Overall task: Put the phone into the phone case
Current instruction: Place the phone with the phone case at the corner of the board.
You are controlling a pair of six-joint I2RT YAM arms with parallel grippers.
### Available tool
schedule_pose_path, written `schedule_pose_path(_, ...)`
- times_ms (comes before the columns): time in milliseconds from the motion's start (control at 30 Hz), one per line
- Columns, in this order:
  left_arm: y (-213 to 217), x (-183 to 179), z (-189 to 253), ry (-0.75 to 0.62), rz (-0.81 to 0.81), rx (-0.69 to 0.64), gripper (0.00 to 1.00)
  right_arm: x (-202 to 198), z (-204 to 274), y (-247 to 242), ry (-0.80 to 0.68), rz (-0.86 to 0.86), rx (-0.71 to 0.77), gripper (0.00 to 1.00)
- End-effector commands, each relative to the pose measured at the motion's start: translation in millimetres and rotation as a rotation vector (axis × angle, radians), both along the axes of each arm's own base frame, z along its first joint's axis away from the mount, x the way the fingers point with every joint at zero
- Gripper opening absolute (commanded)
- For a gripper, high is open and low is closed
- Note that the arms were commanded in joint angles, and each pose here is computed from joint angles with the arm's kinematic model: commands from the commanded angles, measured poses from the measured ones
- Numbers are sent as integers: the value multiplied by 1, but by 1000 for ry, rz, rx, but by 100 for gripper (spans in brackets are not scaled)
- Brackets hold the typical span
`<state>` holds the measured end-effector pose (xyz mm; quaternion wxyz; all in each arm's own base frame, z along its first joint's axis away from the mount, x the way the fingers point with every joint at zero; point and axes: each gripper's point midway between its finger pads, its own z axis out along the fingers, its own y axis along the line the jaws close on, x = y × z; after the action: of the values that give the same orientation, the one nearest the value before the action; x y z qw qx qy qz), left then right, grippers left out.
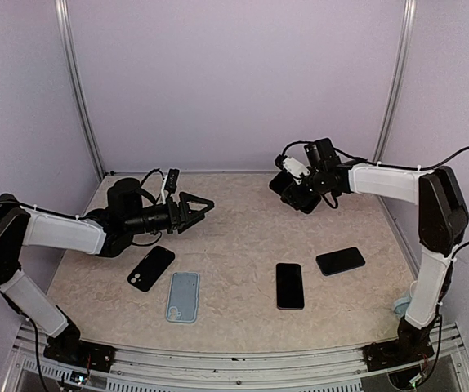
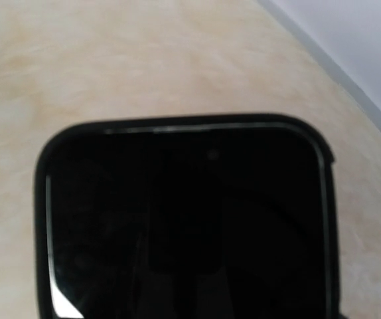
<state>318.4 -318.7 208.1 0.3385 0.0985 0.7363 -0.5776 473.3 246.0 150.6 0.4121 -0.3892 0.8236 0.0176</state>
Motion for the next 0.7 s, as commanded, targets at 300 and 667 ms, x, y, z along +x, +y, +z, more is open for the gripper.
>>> schedule_pose_path(300,5,2,12,-39,25,0,99,68,0,-88,18,-412,205,55)
schedule_pose_path(667,-7,0,34,0,79,-6,99,89,-45,-142,87,-577,201,57)
